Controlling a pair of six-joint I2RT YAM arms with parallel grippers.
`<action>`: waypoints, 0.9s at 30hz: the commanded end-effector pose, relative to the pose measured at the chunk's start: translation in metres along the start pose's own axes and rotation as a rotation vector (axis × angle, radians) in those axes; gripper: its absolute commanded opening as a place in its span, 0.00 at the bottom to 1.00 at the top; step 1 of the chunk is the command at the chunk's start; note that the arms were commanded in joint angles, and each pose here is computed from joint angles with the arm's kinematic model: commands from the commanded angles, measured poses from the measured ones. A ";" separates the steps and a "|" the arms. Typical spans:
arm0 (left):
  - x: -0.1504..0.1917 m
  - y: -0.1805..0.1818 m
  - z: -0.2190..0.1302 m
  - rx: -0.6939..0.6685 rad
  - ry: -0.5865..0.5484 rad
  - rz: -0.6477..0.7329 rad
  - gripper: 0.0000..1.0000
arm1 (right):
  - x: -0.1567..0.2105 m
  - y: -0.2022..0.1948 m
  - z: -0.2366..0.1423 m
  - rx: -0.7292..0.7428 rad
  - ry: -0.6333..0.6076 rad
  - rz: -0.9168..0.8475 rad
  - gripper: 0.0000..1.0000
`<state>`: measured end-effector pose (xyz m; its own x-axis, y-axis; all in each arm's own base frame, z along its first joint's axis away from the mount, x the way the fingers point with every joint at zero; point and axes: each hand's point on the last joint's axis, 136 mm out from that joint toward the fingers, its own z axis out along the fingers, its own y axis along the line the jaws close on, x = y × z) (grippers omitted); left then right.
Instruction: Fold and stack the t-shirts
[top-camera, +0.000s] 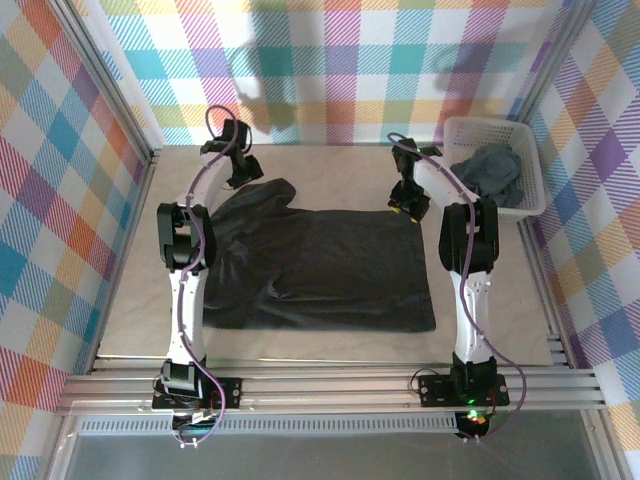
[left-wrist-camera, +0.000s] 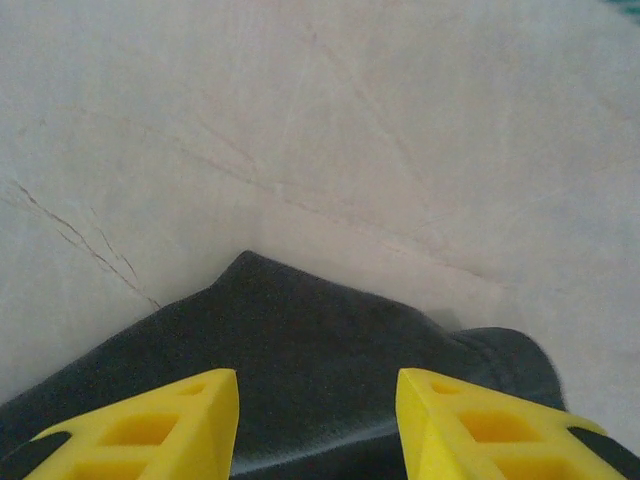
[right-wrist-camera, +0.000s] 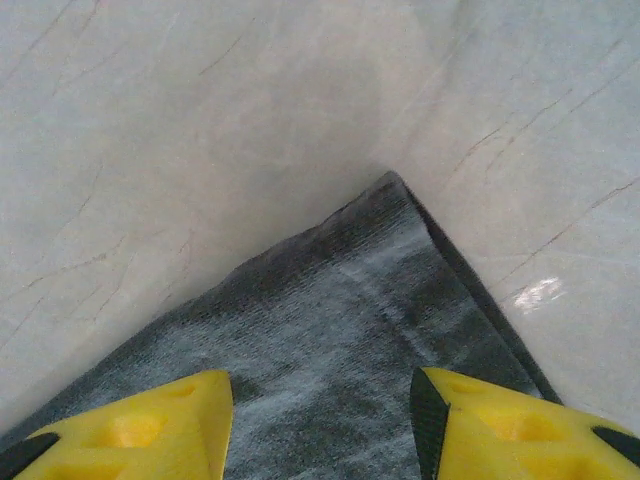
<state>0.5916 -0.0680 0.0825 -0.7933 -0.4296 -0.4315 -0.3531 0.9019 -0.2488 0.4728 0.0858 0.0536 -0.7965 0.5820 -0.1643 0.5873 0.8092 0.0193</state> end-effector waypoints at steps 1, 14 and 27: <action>0.009 0.010 0.007 -0.006 0.048 -0.044 0.45 | -0.013 -0.013 0.005 0.066 -0.006 0.050 0.50; -0.008 0.007 -0.015 0.019 -0.004 -0.037 0.45 | -0.013 -0.007 0.035 0.140 0.015 0.014 0.33; -0.024 0.016 0.022 -0.014 -0.036 -0.023 0.49 | -0.012 -0.012 0.017 0.122 -0.022 -0.012 0.00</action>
<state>0.6046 -0.0575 0.0790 -0.7790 -0.4599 -0.4263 -0.3702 0.8860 -0.2793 0.4866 0.0660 0.0257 -0.7895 0.5834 -0.1903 0.6072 0.7877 -0.1044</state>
